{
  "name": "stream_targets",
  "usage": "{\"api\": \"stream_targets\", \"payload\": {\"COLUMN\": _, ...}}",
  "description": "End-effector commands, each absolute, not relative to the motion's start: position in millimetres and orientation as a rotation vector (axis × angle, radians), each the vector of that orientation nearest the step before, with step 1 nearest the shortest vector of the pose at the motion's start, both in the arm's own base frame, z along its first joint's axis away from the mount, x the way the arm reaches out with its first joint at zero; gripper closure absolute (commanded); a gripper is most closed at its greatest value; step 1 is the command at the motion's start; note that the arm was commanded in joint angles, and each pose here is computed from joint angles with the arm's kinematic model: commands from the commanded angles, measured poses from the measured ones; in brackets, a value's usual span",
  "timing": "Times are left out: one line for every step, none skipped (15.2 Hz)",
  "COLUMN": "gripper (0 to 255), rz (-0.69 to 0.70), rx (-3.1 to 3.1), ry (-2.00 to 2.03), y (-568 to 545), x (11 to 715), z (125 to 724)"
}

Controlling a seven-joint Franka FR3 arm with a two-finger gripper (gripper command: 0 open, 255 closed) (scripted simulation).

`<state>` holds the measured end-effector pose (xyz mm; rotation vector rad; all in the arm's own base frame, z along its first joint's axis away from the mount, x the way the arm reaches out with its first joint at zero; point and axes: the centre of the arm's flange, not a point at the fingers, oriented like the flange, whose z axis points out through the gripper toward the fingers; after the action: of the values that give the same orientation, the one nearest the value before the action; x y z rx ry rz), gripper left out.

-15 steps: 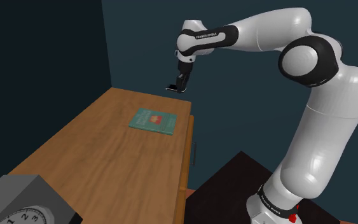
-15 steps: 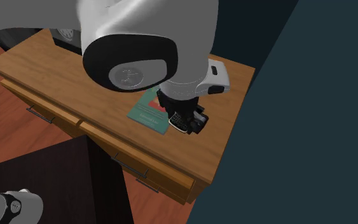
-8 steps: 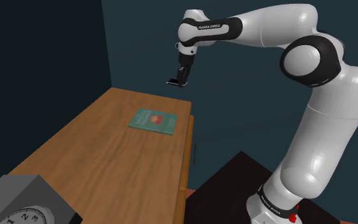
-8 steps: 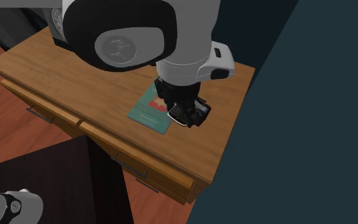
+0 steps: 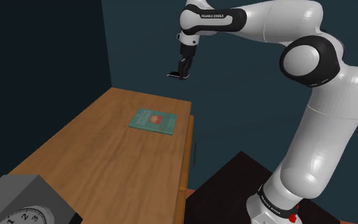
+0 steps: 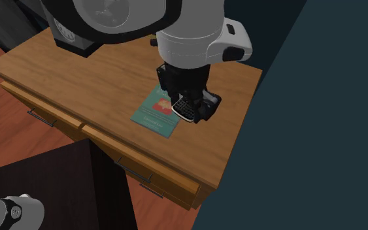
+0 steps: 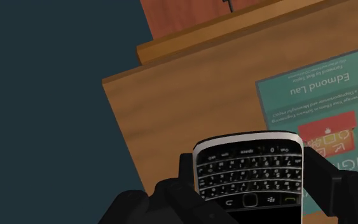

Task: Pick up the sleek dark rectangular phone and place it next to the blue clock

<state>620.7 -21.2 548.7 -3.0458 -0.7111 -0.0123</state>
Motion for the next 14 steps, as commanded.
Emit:
{"api": "stream_targets", "payload": {"gripper": 255, "rz": -0.012, "rx": -3.046, "ry": -0.711, "y": -20, "x": 621, "z": 559}}
{"api": "stream_targets", "payload": {"gripper": 255, "rz": -0.012, "rx": -3.046, "ry": -0.711, "y": -20, "x": 621, "z": 564}}
{"api": "stream_targets", "payload": {"gripper": 255, "rz": -0.012, "rx": -3.046, "ry": -0.711, "y": -20, "x": 621, "z": 570}}
{"api": "stream_targets", "payload": {"gripper": 255, "rz": -0.012, "rx": -3.046, "ry": -0.711, "y": -20, "x": 621, "z": 575}}
{"api": "stream_targets", "payload": {"gripper": 255, "rz": -0.012, "rx": -3.046, "ry": -0.711, "y": -20, "x": 621, "z": 580}}
{"api": "stream_targets", "payload": {"gripper": 255, "rz": -0.012, "rx": -3.046, "ry": -0.711, "y": -20, "x": 621, "z": 586}}
{"api": "stream_targets", "payload": {"gripper": 255, "rz": -0.012, "rx": -3.046, "ry": -0.711, "y": -20, "x": 621, "z": 591}}
{"api": "stream_targets", "payload": {"gripper": 255, "rz": -0.012, "rx": -3.046, "ry": -0.711, "y": -20, "x": 621, "z": 596}}
{"api": "stream_targets", "payload": {"gripper": 255, "rz": -0.012, "rx": -3.046, "ry": -0.711, "y": -20, "x": 621, "z": 601}}
{"api": "stream_targets", "payload": {"gripper": 255, "rz": -0.012, "rx": -3.046, "ry": -0.711, "y": -20, "x": 621, "z": 607}}
{"api": "stream_targets", "payload": {"gripper": 255, "rz": -0.012, "rx": -3.046, "ry": -0.711, "y": -20, "x": 621, "z": 607}}
{"api": "stream_targets", "payload": {"gripper": 255, "rz": -0.012, "rx": -3.046, "ry": -0.711, "y": -9, "x": 614, "z": 607}}
{"api": "stream_targets", "payload": {"gripper": 255, "rz": -0.012, "rx": -3.046, "ry": -0.711, "y": 2, "x": 607, "z": 607}}
{"api": "stream_targets", "payload": {"gripper": 255, "rz": -0.012, "rx": -3.046, "ry": -0.711, "y": 13, "x": 600, "z": 607}}
